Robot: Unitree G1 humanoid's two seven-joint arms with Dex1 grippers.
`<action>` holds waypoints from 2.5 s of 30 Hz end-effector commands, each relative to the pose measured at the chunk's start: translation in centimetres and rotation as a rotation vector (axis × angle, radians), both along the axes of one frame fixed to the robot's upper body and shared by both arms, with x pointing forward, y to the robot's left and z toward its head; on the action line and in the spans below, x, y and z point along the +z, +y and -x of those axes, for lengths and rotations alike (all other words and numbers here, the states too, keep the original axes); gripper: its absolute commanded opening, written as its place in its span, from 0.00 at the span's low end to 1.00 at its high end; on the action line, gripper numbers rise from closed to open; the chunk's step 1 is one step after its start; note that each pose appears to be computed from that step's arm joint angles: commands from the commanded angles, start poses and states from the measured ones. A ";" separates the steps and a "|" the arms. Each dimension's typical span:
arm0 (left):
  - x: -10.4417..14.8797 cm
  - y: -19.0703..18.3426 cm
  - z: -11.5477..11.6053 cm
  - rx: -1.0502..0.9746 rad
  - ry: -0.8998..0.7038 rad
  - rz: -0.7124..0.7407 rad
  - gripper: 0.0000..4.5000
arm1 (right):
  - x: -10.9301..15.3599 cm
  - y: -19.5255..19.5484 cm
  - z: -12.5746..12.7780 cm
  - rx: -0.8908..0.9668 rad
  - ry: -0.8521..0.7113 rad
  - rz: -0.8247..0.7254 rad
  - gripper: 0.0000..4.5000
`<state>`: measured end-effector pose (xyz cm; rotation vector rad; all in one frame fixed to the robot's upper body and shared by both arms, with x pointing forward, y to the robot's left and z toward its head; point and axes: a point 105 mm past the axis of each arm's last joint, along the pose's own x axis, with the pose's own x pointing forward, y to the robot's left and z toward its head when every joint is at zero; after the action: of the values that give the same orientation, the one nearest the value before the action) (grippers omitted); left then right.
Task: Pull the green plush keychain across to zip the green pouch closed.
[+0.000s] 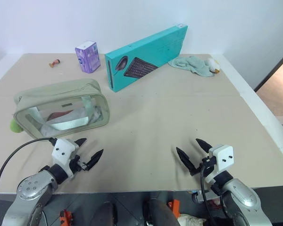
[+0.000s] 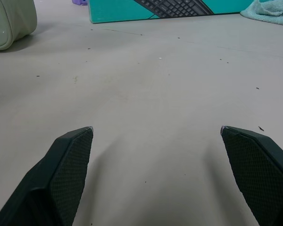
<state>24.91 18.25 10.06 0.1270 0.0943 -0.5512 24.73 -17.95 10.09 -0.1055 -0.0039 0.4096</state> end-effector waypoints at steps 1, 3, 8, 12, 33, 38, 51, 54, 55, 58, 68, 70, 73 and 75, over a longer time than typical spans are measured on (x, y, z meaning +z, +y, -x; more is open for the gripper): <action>0.9 -0.3 -0.1 -0.010 -0.044 0.012 0.96 | 1.1 -0.1 -0.1 0.010 -0.046 0.025 1.00; 1.0 -0.7 0.1 -0.024 -0.041 0.042 0.96 | 1.2 -0.1 -0.2 0.019 -0.052 0.040 1.00; 1.1 -0.8 0.0 -0.032 -0.046 0.058 0.96 | 1.4 0.0 -0.4 0.039 -0.065 0.061 1.00; 1.3 -1.0 0.2 -0.053 -0.050 0.066 0.96 | 1.4 0.3 -0.4 0.079 -0.064 0.096 1.00; 4.5 5.2 1.1 0.370 -0.203 0.104 0.96 | 5.6 5.5 -2.0 0.413 -0.049 -0.050 1.00; 5.8 8.5 2.2 0.522 -0.257 0.107 0.96 | 8.2 8.2 -3.3 0.694 -0.037 -0.003 1.00; 11.0 10.8 2.2 0.497 -0.406 0.064 0.96 | 7.4 8.1 -5.3 0.785 -0.006 0.067 1.00; 11.5 11.1 2.0 0.483 -0.408 0.061 0.96 | 7.0 7.8 -5.4 0.781 -0.002 0.081 1.00; 11.7 11.2 1.9 0.481 -0.410 0.059 0.96 | 7.0 7.7 -5.4 0.778 -0.002 0.080 1.00; 12.2 12.4 1.4 0.512 -0.425 0.079 0.96 | 6.8 7.5 -5.5 0.764 -0.003 0.077 1.00; 10.4 13.2 -1.1 0.482 -0.326 0.068 0.96 | 6.4 6.3 -5.2 0.702 -0.015 0.090 1.00; 10.0 12.8 -1.4 0.453 -0.304 0.071 0.96 | 6.4 6.0 -5.1 0.688 -0.017 0.093 1.00; 9.6 12.4 -1.7 0.420 -0.271 0.085 0.96 | 6.3 5.7 -5.1 0.674 -0.020 0.098 1.00; 9.3 12.1 -1.8 0.398 -0.245 0.098 0.84 | 6.2 5.6 -5.0 0.669 -0.019 0.098 1.00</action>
<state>26.74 30.88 18.76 0.0790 -0.1367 -0.0978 29.98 -12.14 14.75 -0.1680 0.0269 1.0856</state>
